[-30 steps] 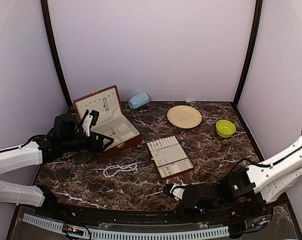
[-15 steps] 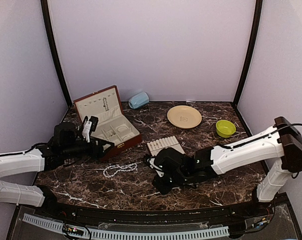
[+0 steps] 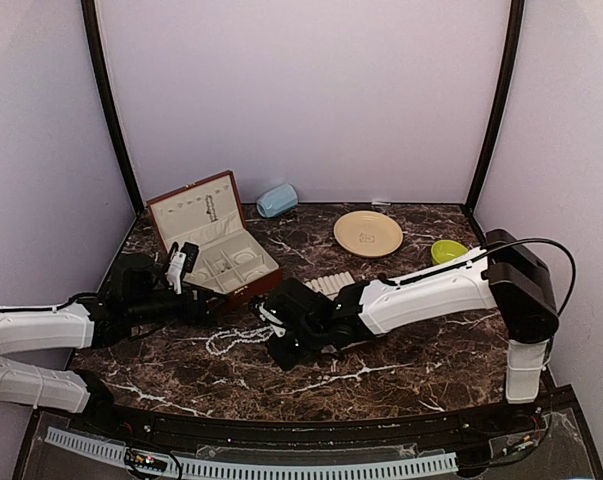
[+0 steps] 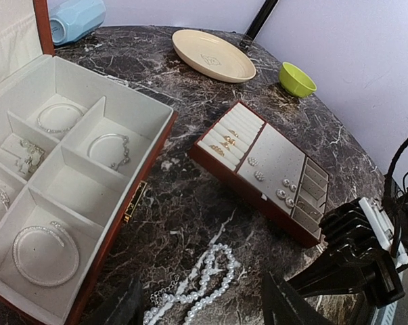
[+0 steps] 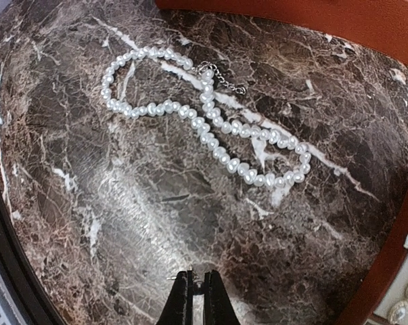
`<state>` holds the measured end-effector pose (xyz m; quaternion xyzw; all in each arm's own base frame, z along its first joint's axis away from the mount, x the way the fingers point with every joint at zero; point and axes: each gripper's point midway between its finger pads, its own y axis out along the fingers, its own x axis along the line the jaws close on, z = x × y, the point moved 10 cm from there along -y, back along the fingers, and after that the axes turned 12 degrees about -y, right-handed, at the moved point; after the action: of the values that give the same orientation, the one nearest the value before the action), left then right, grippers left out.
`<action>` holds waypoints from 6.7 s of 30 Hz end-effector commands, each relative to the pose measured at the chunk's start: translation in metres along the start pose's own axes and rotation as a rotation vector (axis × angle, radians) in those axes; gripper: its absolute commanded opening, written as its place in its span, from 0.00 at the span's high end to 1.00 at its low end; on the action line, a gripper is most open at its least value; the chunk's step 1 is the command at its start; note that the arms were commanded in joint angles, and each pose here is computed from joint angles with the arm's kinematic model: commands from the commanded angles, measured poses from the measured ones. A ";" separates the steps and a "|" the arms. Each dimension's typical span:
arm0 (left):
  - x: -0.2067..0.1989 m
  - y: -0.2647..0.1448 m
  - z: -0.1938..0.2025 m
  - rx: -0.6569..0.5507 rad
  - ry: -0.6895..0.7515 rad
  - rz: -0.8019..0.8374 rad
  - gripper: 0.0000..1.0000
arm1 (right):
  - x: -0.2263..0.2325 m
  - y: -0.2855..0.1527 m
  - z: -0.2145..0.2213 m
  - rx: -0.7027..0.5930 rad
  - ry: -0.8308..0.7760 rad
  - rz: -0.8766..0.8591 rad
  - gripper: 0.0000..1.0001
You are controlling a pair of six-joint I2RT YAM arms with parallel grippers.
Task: Organize the mixed jewelry
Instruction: Place the earring at the center of the board, then pick up the earring from the center of the board, then open the earring holder beneath the earring panel, then place the earring in the compartment beneath the earring panel.
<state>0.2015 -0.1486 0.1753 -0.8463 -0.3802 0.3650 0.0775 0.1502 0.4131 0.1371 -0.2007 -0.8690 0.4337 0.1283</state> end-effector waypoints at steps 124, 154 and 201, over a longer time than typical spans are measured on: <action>-0.052 0.059 0.062 0.168 0.121 -0.184 0.95 | -0.065 -0.006 -0.011 0.099 -0.017 0.414 0.69; -0.050 0.049 0.055 0.122 0.105 -0.192 0.95 | -0.068 0.015 -0.007 0.123 -0.026 0.550 1.00; -0.061 0.197 0.018 0.026 0.156 -0.077 0.95 | -0.090 -0.076 -0.044 -0.191 0.247 0.392 1.00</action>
<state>0.2698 -0.3272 0.1100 -0.8520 -0.3950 0.3098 0.1483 0.2297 0.3622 0.2075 -0.4280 -0.8167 0.3686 0.1182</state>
